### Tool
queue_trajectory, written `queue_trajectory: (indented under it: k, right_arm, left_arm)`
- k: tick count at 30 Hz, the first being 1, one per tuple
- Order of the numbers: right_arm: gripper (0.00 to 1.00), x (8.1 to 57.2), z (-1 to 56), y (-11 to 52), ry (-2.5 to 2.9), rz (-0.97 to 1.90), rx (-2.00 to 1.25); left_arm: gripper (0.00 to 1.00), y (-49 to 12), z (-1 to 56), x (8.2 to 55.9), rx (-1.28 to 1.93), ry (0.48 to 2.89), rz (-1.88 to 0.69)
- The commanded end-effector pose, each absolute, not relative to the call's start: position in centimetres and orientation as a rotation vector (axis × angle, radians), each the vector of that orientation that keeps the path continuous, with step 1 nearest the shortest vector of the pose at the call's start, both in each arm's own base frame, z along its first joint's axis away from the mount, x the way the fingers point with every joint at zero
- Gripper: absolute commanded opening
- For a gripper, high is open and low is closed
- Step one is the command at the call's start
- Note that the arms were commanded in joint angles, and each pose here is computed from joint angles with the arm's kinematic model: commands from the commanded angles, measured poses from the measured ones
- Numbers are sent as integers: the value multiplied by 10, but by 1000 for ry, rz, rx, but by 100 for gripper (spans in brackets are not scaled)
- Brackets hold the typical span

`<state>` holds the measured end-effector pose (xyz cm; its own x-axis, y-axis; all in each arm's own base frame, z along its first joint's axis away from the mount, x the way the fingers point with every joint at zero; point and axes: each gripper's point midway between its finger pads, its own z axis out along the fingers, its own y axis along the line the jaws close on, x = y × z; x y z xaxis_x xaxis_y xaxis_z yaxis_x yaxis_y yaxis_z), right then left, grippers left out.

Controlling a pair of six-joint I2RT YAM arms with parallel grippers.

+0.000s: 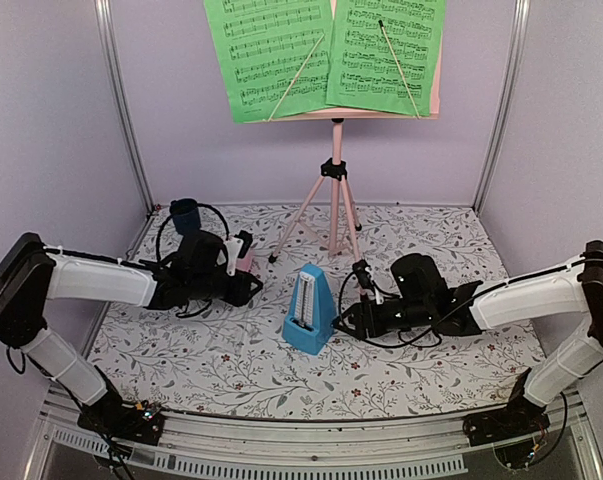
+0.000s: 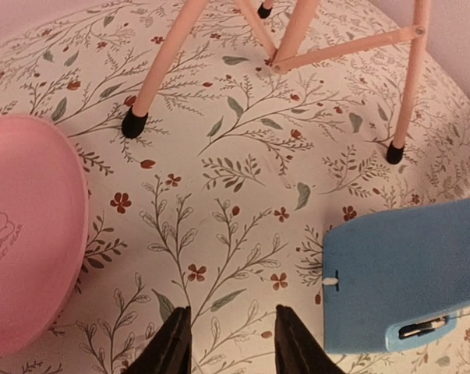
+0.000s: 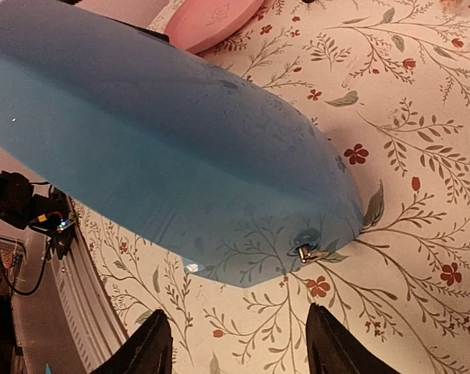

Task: Set up the instrument practice props

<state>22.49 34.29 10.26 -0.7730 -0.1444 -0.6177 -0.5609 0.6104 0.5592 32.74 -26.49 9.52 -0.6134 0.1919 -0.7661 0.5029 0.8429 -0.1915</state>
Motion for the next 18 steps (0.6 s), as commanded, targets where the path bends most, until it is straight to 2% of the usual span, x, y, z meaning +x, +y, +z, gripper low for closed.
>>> queue_trajectory:
  k: [1,5,9,14,18]
  right_arm:
    - [52,250,104,353,2282,1001,-486]
    - [42,263,102,363,2276,969,-497]
    - [38,275,102,367,2263,954,-498]
    - [37,287,105,369,2237,958,-511]
    - [41,298,110,368,2206,1011,-510]
  left_arm:
    - [34,-294,95,319,611,2141,-574]
    - [26,-318,84,309,677,2135,-605]
    - [22,-335,78,296,722,2121,-642]
    - [20,-343,81,278,733,2091,-696]
    - [21,-349,92,265,734,2045,-750]
